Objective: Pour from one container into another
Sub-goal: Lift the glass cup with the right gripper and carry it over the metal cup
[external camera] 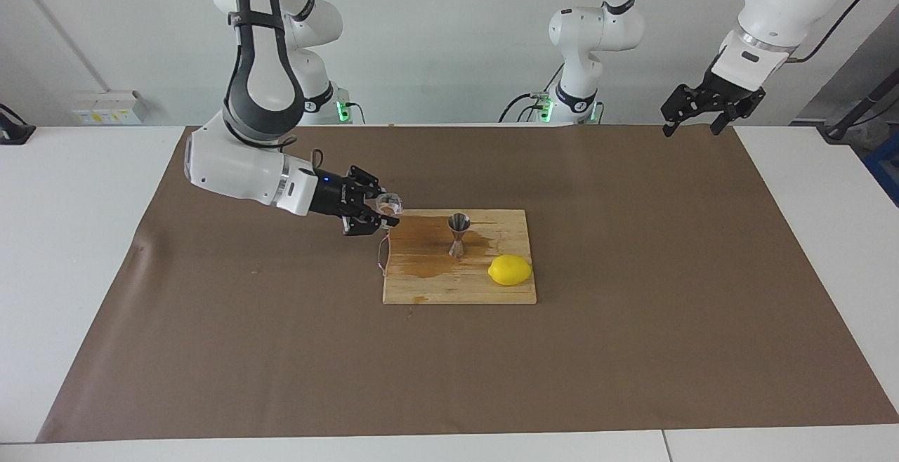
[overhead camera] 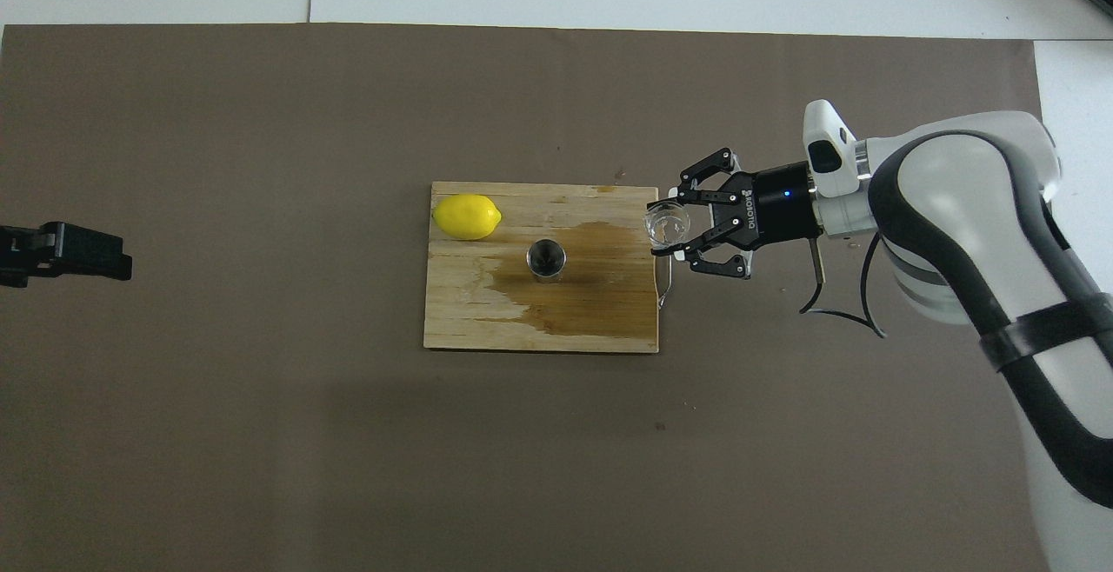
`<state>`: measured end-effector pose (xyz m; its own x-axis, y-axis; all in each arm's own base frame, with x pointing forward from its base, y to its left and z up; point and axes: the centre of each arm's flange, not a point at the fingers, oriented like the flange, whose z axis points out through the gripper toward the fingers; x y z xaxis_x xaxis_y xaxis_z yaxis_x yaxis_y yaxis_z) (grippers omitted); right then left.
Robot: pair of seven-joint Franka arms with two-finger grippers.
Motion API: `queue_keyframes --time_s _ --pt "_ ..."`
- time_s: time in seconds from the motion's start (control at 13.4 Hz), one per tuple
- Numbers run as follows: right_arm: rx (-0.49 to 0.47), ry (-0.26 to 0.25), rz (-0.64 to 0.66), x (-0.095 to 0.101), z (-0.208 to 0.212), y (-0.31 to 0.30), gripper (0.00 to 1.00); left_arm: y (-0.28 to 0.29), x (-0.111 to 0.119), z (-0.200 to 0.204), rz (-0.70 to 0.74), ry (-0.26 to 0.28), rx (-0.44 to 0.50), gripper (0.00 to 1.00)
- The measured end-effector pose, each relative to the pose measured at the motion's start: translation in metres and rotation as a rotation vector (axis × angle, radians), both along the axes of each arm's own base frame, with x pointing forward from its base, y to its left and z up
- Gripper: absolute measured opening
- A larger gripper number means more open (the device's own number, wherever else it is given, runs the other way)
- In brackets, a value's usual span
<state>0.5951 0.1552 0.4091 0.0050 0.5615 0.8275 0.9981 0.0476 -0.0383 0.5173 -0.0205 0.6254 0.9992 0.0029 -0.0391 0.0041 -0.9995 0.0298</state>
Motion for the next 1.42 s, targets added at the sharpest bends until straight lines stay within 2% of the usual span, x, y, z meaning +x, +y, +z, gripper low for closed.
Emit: queue_keyframes --time_s 0.82,1.42 --pt "-0.058 -0.027 0.033 -0.028 -0.015 0.081 0.49 0.0 0.0 0.0 0.0 0.0 0.0 1.0" --pt "-0.069 0.001 0.006 -0.03 -0.018 0.083 0.49 0.0 0.0 0.0 0.0 0.0 0.0 1.0"
